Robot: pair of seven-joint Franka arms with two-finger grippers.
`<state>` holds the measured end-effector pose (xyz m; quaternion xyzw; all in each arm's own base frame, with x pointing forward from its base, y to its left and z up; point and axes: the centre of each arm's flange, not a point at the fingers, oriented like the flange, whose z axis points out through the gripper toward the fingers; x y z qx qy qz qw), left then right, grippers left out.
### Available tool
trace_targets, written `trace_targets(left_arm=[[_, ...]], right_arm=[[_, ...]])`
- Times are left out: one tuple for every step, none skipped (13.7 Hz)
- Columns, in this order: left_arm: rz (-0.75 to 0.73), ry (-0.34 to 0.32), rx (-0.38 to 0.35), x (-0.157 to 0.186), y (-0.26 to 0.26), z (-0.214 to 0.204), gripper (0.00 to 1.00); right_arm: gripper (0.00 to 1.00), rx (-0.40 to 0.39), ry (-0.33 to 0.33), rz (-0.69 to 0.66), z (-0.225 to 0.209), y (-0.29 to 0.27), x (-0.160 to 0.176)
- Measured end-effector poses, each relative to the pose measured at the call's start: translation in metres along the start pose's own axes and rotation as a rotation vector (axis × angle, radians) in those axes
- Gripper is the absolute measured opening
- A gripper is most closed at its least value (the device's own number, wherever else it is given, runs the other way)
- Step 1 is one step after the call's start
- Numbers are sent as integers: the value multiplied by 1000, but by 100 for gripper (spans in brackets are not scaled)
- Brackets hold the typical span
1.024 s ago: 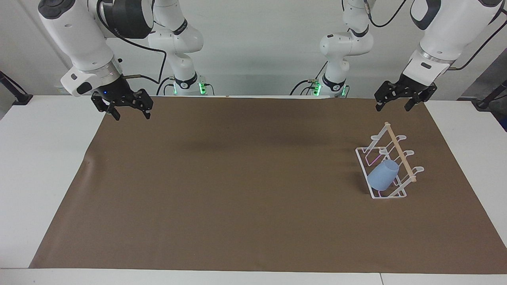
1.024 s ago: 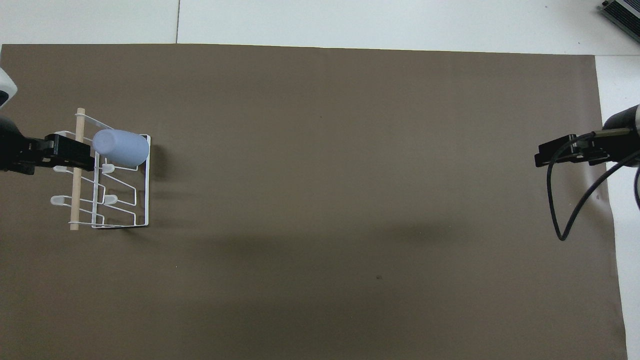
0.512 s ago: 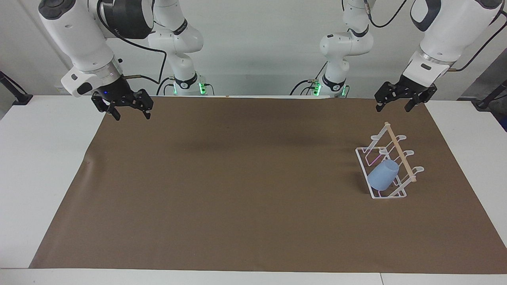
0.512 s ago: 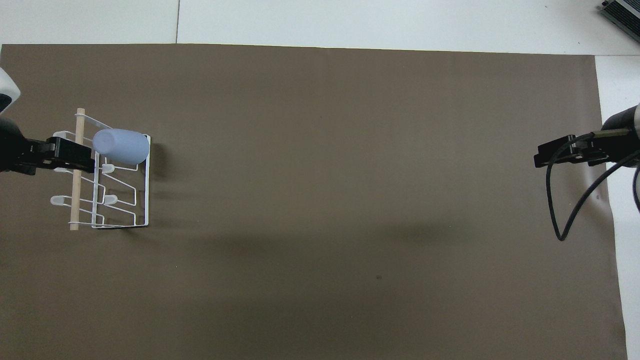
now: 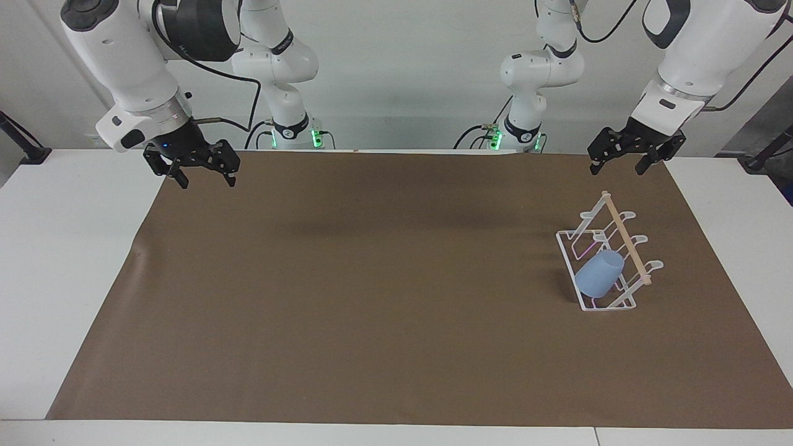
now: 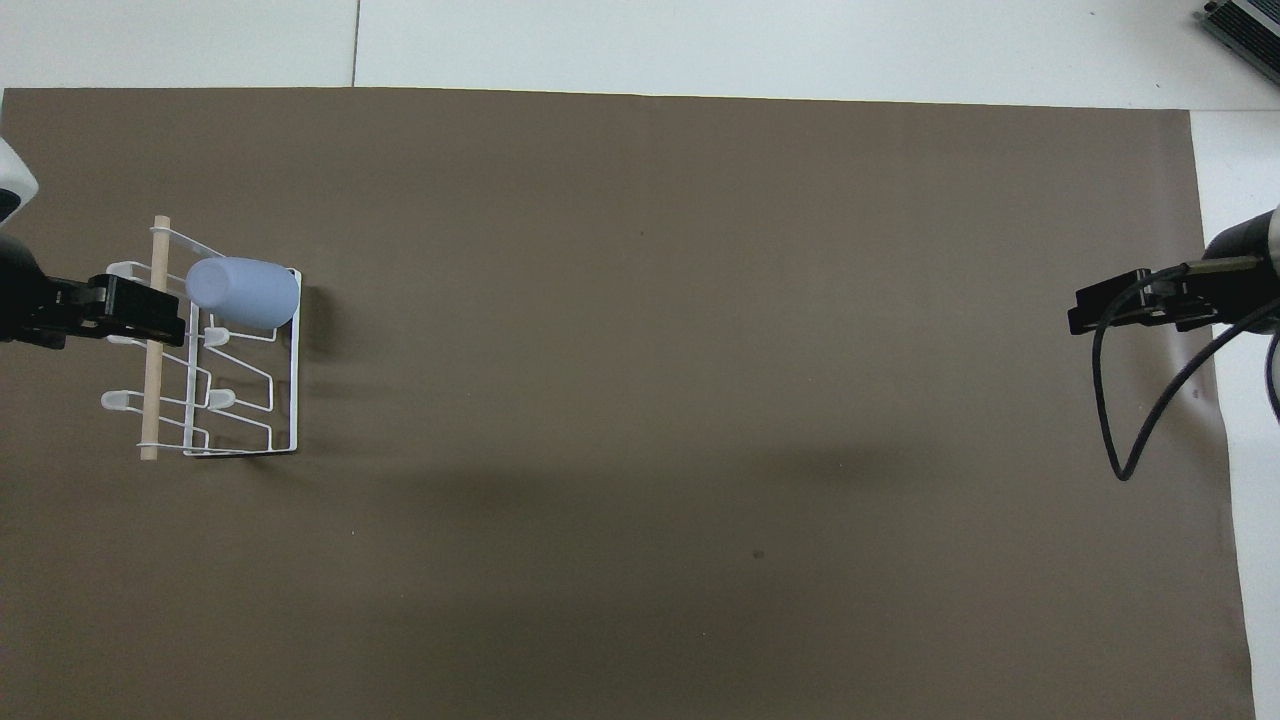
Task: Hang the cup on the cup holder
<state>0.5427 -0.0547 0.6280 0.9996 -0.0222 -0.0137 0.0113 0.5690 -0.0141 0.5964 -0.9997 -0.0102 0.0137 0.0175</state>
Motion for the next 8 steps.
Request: trace_targets(left_arm=[[1,0,0,0,0,0,100],[1,0,0,0,0,0,100],[2,0,0,0,0,0,100],[2,0,0,0,0,0,100],[2,-1,0,0,0,0,100],[2,-1,0,0,0,0,100],[2,-1,0,0,0,0,100],[3,-1,0,0,0,0,100]], right_arm=[[100,0,0,0,0,0,0],[100,0,0,0,0,0,0],[100,0,0,0,0,0,0],[100,0,0,0,0,0,0],[100,0,0,0,0,0,0],[100,0,0,0,0,0,0],[100,0,0,0,0,0,0],[100,0,0,0,0,0,0]])
